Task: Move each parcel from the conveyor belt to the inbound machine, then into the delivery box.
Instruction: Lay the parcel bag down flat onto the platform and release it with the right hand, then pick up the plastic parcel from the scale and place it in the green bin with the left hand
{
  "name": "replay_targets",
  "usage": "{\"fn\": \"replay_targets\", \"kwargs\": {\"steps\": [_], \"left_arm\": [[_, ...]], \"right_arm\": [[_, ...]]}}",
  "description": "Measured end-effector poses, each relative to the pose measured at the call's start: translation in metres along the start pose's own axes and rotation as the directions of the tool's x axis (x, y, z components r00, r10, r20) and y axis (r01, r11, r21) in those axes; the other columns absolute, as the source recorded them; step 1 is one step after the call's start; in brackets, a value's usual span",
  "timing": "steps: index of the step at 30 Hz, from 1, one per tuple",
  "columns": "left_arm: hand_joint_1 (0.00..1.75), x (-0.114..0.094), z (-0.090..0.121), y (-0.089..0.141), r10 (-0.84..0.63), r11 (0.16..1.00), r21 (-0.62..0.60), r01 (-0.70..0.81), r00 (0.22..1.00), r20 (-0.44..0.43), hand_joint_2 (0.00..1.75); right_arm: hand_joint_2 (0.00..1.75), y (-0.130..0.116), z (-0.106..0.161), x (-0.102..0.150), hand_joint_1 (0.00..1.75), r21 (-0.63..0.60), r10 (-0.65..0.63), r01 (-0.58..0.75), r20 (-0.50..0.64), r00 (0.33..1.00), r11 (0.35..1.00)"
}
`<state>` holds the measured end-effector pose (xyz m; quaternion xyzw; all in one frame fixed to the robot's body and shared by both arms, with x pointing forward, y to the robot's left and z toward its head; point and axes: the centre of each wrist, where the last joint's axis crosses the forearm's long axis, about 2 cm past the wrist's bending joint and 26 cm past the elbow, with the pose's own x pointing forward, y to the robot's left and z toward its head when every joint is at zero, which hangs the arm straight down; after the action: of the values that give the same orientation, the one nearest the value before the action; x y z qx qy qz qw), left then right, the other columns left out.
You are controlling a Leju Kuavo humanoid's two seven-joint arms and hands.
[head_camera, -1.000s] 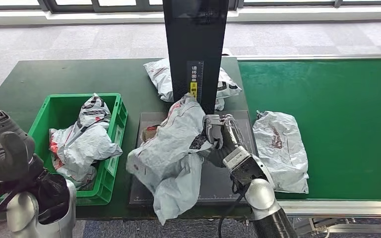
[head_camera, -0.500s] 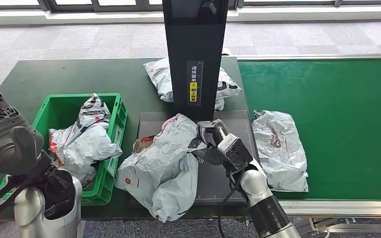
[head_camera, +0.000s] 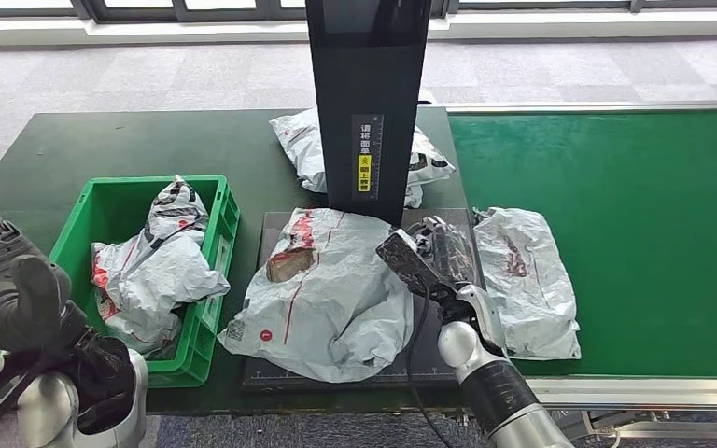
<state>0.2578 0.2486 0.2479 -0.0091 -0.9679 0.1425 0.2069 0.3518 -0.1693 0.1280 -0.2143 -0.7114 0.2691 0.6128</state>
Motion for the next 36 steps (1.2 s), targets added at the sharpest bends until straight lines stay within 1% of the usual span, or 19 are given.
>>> {"fn": "replay_targets", "kwargs": {"steps": [9,12,15,20,23,25,27,29,33,36], "left_arm": [[0.0,0.003,0.004,-0.002,-0.009,1.0,0.005,0.009,1.0,-0.008,1.75],[0.0,0.004,0.005,-0.002,-0.017,1.0,0.012,0.018,1.0,-0.011,1.75],[0.0,0.004,0.006,-0.003,-0.021,1.0,0.012,0.021,1.0,-0.012,1.75],[0.0,0.004,0.006,-0.005,-0.016,1.0,0.004,0.016,1.0,-0.014,1.75],[0.0,0.003,0.006,-0.007,-0.014,1.0,-0.019,0.013,0.999,-0.034,1.75],[0.0,0.0,0.006,-0.01,-0.025,0.998,-0.068,0.02,0.998,-0.066,1.75],[0.0,-0.008,0.006,-0.016,-0.058,0.987,-0.154,0.039,0.992,-0.116,1.75],[0.0,-0.02,0.007,-0.023,-0.115,0.965,-0.255,0.068,0.978,-0.173,1.75],[0.0,-0.054,0.016,-0.036,-0.259,0.898,-0.42,0.132,0.93,-0.262,1.75],[0.0,-0.079,0.025,-0.045,-0.357,0.838,-0.523,0.155,0.881,-0.312,1.75]], "right_arm": [[0.0,-0.004,0.007,0.0,0.0,-0.078,0.061,-0.062,-0.011,0.998,0.995],[0.0,-0.01,0.01,0.001,0.0,-0.154,0.069,-0.066,0.013,0.998,0.986],[0.0,-0.02,0.013,0.003,0.0,-0.247,0.04,-0.027,0.048,0.998,0.969],[0.0,-0.032,0.016,0.004,0.0,-0.318,0.003,0.021,0.074,0.997,0.948],[0.0,-0.038,0.018,0.003,0.0,-0.368,-0.074,0.117,0.129,0.989,0.922],[0.0,-0.044,0.019,0.002,0.0,-0.4,-0.134,0.191,0.168,0.977,0.897],[0.0,-0.049,0.021,0.0,0.0,-0.415,-0.181,0.248,0.194,0.964,0.875],[0.0,-0.051,0.023,-0.001,0.0,-0.416,-0.217,0.29,0.215,0.952,0.862],[0.0,-0.053,0.028,-0.002,0.0,-0.398,-0.294,0.374,0.247,0.923,0.838],[0.0,-0.053,0.029,-0.002,0.0,-0.386,-0.323,0.401,0.253,0.912,0.83]]}}
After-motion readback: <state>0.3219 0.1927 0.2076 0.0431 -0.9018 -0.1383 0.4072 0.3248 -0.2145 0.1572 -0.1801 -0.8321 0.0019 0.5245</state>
